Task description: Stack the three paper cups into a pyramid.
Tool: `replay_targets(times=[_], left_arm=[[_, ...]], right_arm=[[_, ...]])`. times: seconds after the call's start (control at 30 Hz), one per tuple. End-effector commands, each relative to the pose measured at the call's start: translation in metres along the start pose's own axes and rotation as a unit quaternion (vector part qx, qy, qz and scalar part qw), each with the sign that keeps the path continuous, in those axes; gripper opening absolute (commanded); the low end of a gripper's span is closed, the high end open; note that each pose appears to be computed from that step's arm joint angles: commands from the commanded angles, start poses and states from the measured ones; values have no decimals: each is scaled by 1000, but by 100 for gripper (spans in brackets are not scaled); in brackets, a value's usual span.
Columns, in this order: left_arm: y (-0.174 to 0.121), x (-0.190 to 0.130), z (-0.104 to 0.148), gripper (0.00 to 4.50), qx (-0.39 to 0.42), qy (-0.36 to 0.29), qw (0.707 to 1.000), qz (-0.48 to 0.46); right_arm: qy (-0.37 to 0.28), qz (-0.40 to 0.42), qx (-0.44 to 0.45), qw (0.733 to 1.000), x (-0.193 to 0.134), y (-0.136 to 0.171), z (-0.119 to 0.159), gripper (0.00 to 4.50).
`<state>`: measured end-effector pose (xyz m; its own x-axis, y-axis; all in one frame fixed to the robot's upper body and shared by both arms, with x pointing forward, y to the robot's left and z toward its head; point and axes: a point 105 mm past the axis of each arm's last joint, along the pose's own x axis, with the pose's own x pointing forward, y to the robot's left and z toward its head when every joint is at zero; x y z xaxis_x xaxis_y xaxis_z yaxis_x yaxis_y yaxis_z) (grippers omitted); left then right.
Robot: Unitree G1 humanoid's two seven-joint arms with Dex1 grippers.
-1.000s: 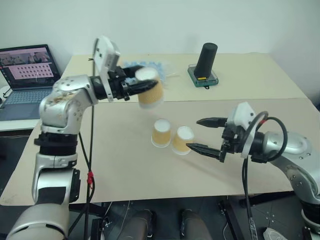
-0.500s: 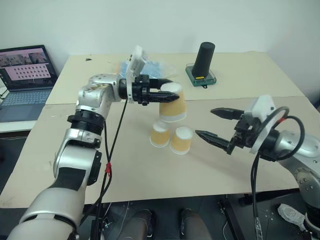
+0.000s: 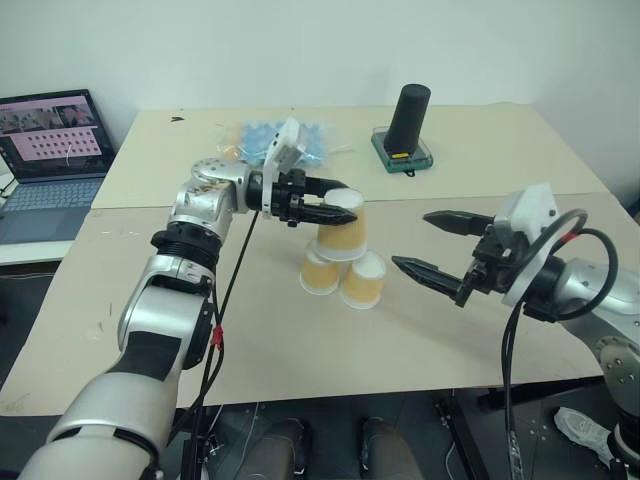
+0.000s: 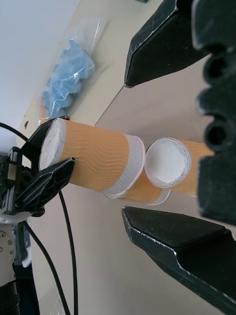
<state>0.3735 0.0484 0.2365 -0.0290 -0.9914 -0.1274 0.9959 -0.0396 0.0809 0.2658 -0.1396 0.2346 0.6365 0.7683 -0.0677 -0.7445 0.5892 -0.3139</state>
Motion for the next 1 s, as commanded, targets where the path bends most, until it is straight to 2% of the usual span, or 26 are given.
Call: replay_targets(times=[0.03, 0.6, 0.67, 0.73, 0.77, 1.0], left_arm=[[-3, 4, 17, 254, 33, -2, 999, -17], [-8, 10, 9, 254, 31, 15, 999, -34], [-8, 10, 9, 351, 32, 15, 999, -33], [-7, 10, 8, 405, 34, 19, 999, -29], [-6, 10, 9, 447, 36, 20, 999, -25], [-1, 5, 18, 447, 38, 6, 999, -7]], right_arm=[[-10, -11, -21, 1000, -3, -5, 11, 450], [-21, -24, -18, 999, -3, -10, 20, 450], [-21, -25, -17, 999, -3, -10, 19, 450], [-22, -26, -17, 999, -3, -10, 20, 450], [-22, -27, -17, 999, -3, -10, 20, 450], [-20, -26, -16, 999, -3, -11, 17, 450]])
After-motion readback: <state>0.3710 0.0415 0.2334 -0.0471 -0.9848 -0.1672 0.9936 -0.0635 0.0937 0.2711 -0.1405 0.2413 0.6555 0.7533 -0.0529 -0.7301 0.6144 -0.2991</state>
